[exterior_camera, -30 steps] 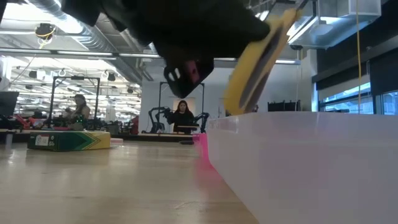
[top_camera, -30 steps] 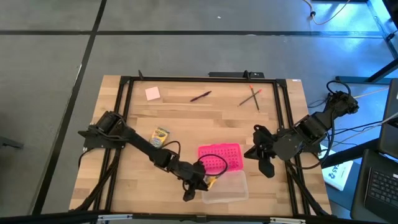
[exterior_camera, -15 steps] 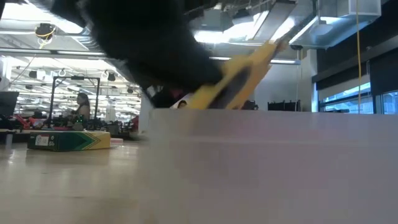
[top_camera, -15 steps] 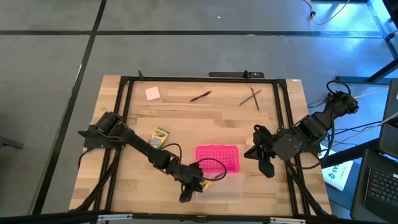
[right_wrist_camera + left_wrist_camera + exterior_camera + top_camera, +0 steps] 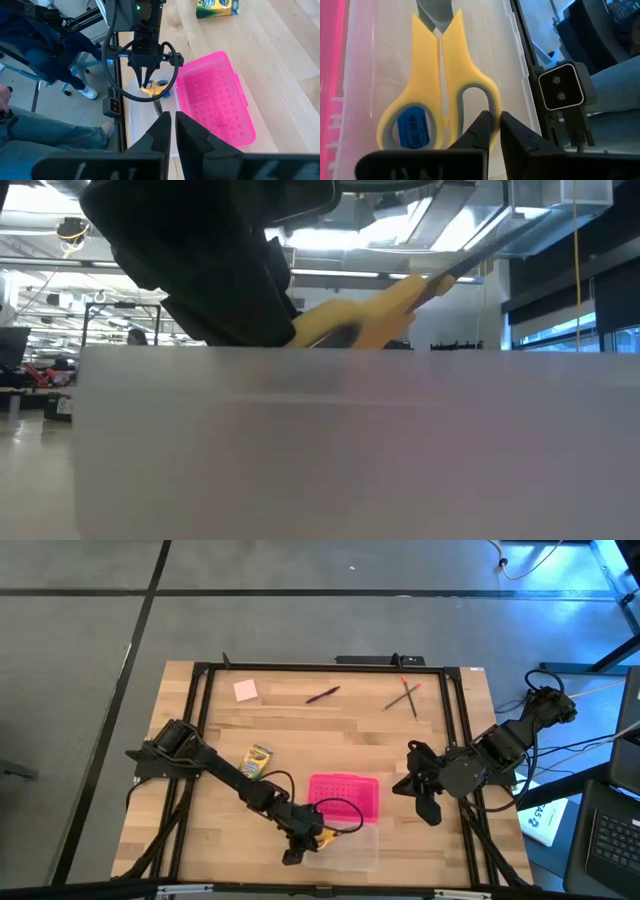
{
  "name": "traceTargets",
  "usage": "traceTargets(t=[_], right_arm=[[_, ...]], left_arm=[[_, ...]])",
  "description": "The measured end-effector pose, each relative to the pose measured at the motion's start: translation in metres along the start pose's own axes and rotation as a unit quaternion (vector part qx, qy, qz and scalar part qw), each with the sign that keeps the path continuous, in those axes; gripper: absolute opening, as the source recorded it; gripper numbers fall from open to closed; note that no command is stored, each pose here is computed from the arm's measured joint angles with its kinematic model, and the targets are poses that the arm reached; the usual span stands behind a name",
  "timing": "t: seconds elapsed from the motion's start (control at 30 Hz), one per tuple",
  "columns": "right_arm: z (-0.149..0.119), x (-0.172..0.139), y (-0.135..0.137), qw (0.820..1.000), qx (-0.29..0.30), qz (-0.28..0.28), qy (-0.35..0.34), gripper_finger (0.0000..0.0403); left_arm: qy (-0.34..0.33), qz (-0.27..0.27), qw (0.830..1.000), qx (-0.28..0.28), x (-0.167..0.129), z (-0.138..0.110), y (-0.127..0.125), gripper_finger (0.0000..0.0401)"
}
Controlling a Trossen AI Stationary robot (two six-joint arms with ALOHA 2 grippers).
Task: Pack school essentials
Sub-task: Put the yellow scissors into the pink box, then put the yellow crayon box into the pink box
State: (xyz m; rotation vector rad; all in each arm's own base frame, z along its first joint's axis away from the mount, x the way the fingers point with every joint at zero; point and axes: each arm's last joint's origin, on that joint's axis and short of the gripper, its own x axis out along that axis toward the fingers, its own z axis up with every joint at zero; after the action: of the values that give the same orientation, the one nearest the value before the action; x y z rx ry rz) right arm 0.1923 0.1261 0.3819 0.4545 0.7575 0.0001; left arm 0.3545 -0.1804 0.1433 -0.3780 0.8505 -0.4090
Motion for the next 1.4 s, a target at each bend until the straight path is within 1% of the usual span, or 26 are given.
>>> traceTargets(t=[0.17,0.43,0.57,0.67,0.8,0.9,1.0,1.1,1.2,1.33,1.4], right_arm=[[0.000,0.000,0.000,1.000,0.000,0.000,0.000,0.0030],[0.000,0.000,0.000,1.000,0.000,0.000,0.000,0.0030],[0.000,0.000,0.000,1.000,0.000,0.000,0.000,0.0030],[0.000,0.000,0.000,1.000,0.000,0.000,0.000,0.0030],[0.000,0.000,0.000,1.000,-0.001,0.000,0.000,0.0030],[0.000,0.001,0.000,1.000,-0.006,-0.002,0.001,0.0030],[-0.004,0.011,0.000,0.999,-0.026,-0.019,0.004,0.0030],[-0.010,0.025,-0.003,0.998,-0.043,-0.039,0.023,0.0030],[-0.016,0.037,-0.012,0.997,-0.047,-0.050,0.045,0.0030],[-0.022,0.056,-0.027,0.995,-0.030,-0.058,0.070,0.0030],[-0.024,0.068,-0.036,0.995,-0.026,-0.047,0.080,0.0030]], left_arm=[[0.001,0.002,1.000,-0.013,0.000,0.000,0.001,0.0040],[0.000,0.002,1.000,-0.016,0.000,0.001,0.002,0.0060],[-0.001,0.002,1.000,-0.018,-0.001,0.002,0.003,0.0062],[-0.003,-0.013,1.000,-0.025,-0.009,0.009,0.004,0.0059],[-0.016,-0.015,0.999,-0.040,-0.029,0.022,0.003,0.0057],[-0.041,-0.021,0.998,-0.042,-0.050,0.035,0.000,0.0057],[-0.071,-0.030,0.996,-0.041,-0.076,0.048,-0.004,0.0059],[-0.098,-0.027,0.994,-0.044,-0.105,0.059,-0.006,0.0059],[-0.119,0.003,0.991,-0.055,-0.137,0.065,-0.005,0.0053],[-0.123,0.067,0.987,-0.073,-0.171,0.062,-0.002,0.0049],[-0.116,0.100,0.985,-0.084,-0.185,0.057,0.000,0.0050]])
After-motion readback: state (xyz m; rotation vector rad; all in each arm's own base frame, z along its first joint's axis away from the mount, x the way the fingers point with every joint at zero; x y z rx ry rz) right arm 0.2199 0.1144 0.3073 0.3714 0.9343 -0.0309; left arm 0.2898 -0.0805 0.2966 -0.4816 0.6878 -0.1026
